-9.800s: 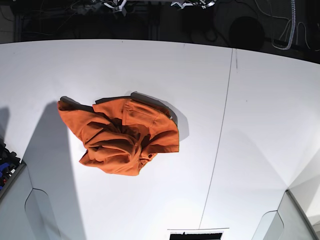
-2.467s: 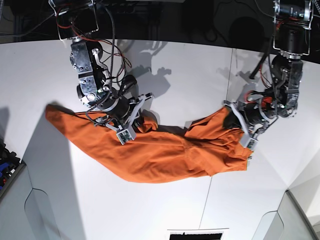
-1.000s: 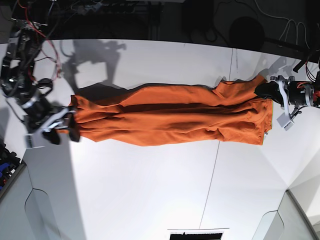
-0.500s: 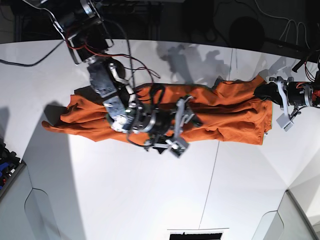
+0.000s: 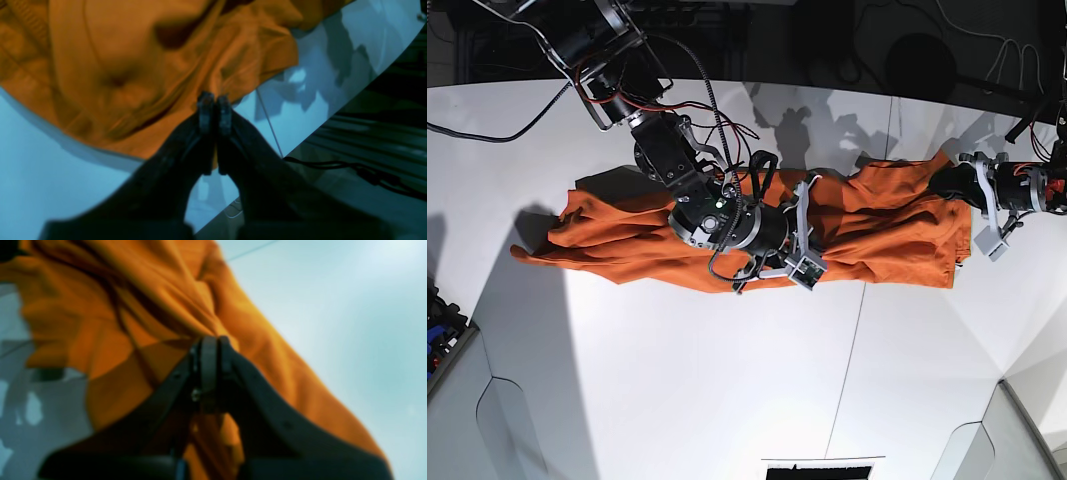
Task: Layout the t-shirt on the table in an organized manner, then fold the t-shirt properly
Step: 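Release with the right gripper and regrasp the shirt edge, spreading it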
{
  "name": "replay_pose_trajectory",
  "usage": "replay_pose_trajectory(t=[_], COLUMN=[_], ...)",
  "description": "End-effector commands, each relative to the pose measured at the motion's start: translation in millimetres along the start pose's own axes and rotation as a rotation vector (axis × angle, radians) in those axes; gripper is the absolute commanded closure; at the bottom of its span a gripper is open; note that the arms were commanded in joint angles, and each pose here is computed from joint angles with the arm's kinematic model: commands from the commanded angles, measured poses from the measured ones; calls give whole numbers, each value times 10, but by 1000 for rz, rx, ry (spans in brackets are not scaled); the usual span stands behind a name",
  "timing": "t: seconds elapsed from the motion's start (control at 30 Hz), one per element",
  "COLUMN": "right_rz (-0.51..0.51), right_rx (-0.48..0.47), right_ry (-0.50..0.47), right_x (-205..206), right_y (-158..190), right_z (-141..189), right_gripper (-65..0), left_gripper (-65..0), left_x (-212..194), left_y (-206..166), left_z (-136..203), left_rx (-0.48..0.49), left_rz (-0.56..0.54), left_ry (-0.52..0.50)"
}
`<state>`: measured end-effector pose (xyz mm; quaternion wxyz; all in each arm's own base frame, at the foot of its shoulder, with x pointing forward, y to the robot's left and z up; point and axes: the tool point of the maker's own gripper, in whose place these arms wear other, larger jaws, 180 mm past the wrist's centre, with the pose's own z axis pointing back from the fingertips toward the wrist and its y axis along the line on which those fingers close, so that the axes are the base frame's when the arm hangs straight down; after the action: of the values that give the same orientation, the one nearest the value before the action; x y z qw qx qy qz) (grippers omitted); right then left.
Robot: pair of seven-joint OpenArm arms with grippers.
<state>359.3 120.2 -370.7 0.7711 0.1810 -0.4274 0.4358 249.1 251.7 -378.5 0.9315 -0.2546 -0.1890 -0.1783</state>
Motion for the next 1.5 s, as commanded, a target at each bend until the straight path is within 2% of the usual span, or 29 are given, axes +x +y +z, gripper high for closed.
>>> replay_pose_trajectory(t=[0.0,0.17,0.3,0.4,0.43,0.53,0.57,0.63,0.7,0.8,0.9,1.07,1.13,1.23,1.33,1.47], right_rz=[6,-91,-163,-215,-243,-316,-325,-351,-377,-454,-528,-592,-625,-643,-652,-668], right_rx=[-56,-231,-372,-444,-452,-454,-457,-451,-447,-411,-397,-403,-396,-393,-386,-382], right_ry=[-76,-137,-195,-245,-263,-301,-303,-282,-228,-157,-147,-76,-54,-17,14,54], right_x=[302,475,572,635,649,641,620,563,449,256,9,-585,-792,-1057,-1256,-1458], right_y=[-239,-1034,-1712,-2100,-2189,-2335,-2363,-2368,-2368,-2317,-2283,-2168,-2085,-1966,-1857,-1746], right_z=[49,311,664,936,1012,1156,1184,1187,1180,1168,1209,1299,1323,1351,1373,1399], right_gripper=[0,0,0,0,-35,-441,-460,-455,-455,-455,-455,-455,-455,-455,-455,-455], left_gripper=[0,0,0,0,0,-10,-51,-142,-198,-203,-203,-208,-231,-260,-261,-261], left_x=[136,46,31,33,33,30,30,29,29,32,53,167,292,581,846,1137], left_y=[48,157,260,313,320,324,323,325,324,323,300,260,258,261,307,362], left_z=[116,143,265,347,359,362,362,363,362,363,360,402,475,669,841,895], left_rx=[22,78,119,138,141,142,142,143,143,142,129,104,98,89,116,174], left_rz=[-35,-61,-76,-83,-84,-84,-84,-84,-84,-84,-78,-58,-46,-26,-41,-96], left_ry=[-28,21,45,54,56,58,57,58,58,57,45,-10,-67,-204,-303,-396])
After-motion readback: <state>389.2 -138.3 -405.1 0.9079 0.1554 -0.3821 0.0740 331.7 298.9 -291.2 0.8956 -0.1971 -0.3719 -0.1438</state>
